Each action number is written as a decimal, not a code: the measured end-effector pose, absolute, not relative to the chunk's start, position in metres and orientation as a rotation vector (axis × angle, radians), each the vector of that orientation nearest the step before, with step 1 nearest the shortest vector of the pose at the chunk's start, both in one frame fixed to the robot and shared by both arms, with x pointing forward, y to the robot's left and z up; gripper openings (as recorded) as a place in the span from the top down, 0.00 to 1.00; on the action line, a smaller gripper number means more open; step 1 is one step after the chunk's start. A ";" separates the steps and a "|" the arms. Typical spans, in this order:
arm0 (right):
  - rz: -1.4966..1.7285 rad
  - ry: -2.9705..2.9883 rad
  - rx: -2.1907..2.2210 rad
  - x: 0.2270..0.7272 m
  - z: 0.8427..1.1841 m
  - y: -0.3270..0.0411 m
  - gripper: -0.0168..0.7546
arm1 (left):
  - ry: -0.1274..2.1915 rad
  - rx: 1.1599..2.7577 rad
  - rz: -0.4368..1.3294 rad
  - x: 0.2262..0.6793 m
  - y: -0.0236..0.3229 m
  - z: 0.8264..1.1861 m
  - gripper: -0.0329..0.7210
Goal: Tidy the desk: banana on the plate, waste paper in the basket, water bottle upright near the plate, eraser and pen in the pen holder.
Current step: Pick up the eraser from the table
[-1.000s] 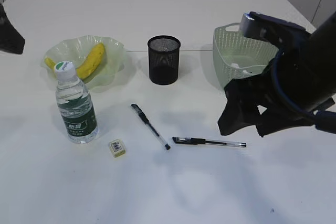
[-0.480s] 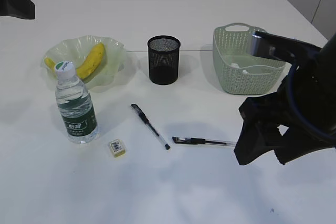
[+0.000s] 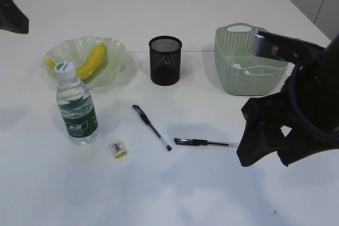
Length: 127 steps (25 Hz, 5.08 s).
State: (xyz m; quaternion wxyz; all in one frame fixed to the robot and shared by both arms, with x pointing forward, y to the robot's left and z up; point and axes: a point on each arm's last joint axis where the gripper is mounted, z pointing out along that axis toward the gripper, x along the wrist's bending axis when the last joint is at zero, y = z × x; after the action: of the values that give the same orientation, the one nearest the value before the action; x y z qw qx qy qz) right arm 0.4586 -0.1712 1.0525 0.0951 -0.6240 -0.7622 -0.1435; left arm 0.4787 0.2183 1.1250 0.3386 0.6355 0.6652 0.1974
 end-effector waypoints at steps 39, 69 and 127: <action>-0.425 -2.360 -1.839 0.482 1.038 -0.167 0.30 | 2.187 1.385 0.762 0.460 0.300 1.109 0.22; -0.396 -2.593 -1.608 0.535 1.024 -0.074 0.30 | 2.067 1.838 0.514 0.446 0.285 1.095 0.29; -0.259 -2.647 -1.574 0.605 0.906 0.043 0.30 | 2.049 1.807 0.484 0.447 0.282 1.096 0.34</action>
State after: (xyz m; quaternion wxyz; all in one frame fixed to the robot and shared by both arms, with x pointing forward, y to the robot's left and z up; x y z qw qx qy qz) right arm 0.6046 0.0429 0.9060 0.0255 -0.5091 -0.8562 -0.0839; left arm 0.4469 0.2819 1.0959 0.1823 0.6403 0.7262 0.1716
